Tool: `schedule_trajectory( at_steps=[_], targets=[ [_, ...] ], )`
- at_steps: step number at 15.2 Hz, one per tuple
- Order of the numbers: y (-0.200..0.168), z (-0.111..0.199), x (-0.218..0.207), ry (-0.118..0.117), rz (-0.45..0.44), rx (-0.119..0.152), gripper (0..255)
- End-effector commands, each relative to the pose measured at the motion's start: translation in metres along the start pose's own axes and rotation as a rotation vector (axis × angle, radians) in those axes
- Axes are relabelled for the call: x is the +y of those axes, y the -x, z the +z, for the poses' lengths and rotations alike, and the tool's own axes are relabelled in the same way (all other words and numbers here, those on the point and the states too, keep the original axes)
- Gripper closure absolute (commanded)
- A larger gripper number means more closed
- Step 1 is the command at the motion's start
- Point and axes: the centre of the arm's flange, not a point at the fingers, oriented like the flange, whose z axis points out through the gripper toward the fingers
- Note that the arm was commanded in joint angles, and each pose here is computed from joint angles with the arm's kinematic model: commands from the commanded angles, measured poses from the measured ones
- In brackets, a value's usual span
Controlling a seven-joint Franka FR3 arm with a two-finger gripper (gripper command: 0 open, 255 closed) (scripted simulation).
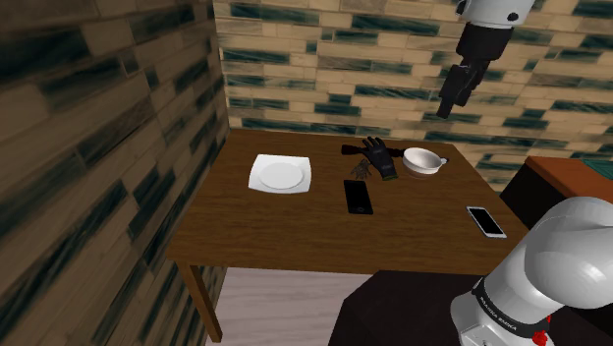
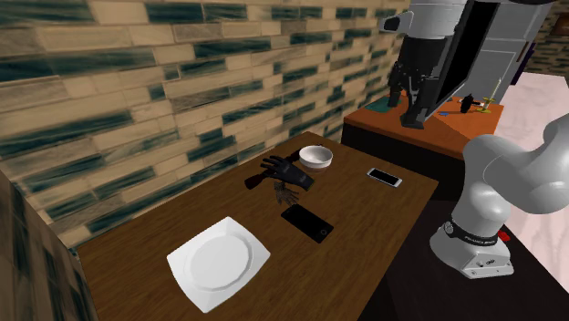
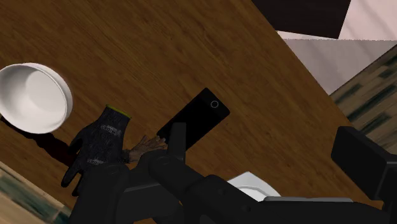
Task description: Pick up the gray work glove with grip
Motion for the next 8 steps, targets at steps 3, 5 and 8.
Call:
schedule_trajectory(
  at_steps=[3,5,8],
  targets=[
    [-0.015,0.016,0.014,-0.013,0.033,0.012,0],
    [-0.030,0.032,0.029,-0.025,0.067,0.025,0],
    [-0.051,0.056,0.051,-0.045,0.117,0.043,0]
  ],
)
